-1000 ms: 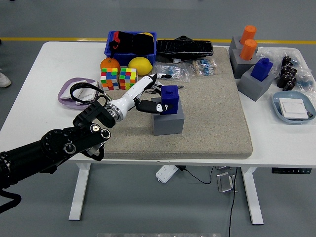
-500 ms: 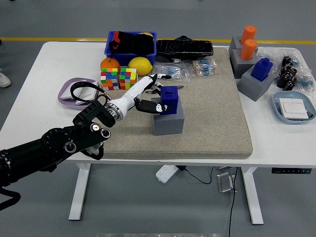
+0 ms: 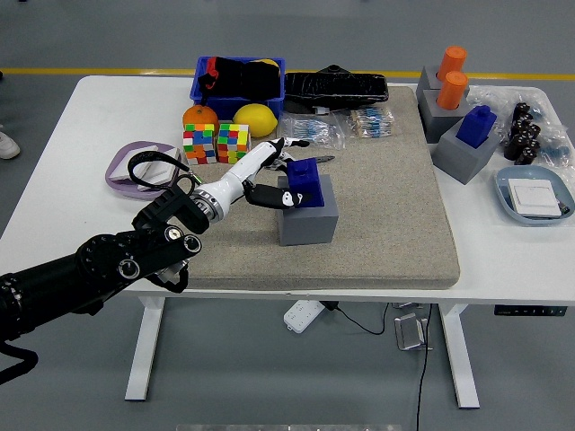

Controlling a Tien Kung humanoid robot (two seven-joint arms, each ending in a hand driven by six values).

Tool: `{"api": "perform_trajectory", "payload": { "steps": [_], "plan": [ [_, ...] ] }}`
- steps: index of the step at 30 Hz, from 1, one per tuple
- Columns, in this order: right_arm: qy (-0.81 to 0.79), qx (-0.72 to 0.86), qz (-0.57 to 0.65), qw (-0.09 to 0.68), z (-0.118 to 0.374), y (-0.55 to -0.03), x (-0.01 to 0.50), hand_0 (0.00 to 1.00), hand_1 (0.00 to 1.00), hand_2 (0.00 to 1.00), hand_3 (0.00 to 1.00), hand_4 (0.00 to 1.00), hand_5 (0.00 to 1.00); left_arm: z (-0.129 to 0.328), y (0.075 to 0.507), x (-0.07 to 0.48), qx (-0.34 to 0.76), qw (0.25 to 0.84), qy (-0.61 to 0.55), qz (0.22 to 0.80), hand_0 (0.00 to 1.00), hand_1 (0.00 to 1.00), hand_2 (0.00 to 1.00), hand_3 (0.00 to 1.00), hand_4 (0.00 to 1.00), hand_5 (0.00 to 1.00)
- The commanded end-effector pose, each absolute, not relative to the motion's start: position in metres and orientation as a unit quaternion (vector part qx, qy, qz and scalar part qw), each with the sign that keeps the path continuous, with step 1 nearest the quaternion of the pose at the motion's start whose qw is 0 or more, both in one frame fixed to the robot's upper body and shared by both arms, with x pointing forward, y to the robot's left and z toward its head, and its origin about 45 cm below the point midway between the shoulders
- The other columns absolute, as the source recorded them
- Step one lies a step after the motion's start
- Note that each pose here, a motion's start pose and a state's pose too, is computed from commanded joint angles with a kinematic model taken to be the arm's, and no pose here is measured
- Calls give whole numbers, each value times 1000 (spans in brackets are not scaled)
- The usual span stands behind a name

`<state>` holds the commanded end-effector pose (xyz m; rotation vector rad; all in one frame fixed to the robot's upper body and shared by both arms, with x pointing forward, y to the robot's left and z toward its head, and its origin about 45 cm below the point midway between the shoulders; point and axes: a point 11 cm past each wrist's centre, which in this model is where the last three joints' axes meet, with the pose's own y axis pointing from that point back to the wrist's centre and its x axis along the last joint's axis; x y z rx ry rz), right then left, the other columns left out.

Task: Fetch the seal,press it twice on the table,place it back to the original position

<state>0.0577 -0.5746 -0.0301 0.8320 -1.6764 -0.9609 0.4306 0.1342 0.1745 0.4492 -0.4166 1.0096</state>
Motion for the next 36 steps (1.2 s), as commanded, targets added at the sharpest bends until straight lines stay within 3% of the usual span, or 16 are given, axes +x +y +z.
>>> {"api": "perform_trajectory", "payload": {
  "steps": [36],
  "plan": [
    [-695,343,-395,493,-29,-576,60,871,739,714,735,836,508,181,144,436,236,825,-215,466,876,556,464,873,736,2]
  ]
}}
